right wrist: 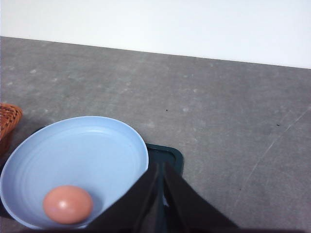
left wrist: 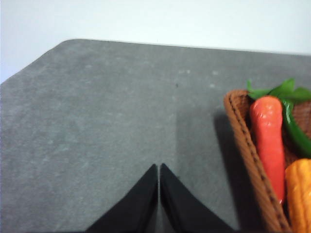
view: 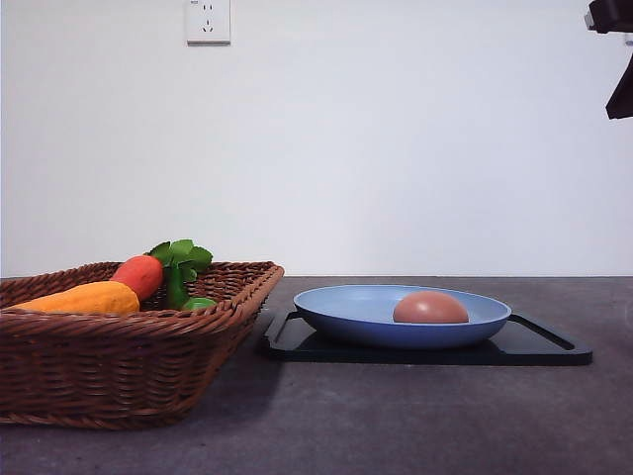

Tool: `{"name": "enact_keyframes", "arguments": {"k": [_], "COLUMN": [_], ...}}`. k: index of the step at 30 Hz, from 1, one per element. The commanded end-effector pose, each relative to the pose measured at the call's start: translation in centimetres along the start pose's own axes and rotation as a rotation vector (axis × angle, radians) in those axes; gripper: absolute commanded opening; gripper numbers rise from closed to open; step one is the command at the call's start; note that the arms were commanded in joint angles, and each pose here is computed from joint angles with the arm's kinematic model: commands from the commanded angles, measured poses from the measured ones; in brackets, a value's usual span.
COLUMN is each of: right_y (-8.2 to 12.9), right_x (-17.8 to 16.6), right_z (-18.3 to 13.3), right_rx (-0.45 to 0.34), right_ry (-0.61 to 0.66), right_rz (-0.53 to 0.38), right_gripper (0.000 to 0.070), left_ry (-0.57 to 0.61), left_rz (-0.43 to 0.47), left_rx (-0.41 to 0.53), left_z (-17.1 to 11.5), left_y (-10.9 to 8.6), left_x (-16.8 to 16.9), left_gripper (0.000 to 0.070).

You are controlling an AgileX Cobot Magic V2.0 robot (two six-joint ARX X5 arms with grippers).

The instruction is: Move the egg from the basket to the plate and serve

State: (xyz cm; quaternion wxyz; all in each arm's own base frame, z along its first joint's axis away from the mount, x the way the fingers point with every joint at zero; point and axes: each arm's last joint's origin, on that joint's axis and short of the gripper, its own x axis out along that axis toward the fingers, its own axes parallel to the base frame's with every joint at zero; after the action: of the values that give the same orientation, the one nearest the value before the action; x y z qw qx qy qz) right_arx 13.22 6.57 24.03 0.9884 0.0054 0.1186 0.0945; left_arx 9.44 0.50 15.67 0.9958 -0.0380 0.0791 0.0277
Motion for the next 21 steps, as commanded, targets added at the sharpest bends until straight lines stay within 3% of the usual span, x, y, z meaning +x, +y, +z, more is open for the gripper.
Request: {"name": "enact_keyframes", "arguments": {"k": [1, 21], "right_y": [0.1, 0.1], "right_x": [-0.01, -0.01], "right_z": [0.39, 0.4], "right_rx": [0.021, 0.021], "right_ry": [-0.015, -0.015], "right_rz": [0.002, 0.002], "right_gripper": [0.0, 0.0], "left_ry": [0.024, 0.021], "left_rz": [0.003, 0.003], "left_rx": [-0.036, -0.036], "left_z": [-0.81, -0.83], "left_y": [0.08, 0.08], "left_x": [0.24, 0.26], "left_gripper": [0.0, 0.0]}}
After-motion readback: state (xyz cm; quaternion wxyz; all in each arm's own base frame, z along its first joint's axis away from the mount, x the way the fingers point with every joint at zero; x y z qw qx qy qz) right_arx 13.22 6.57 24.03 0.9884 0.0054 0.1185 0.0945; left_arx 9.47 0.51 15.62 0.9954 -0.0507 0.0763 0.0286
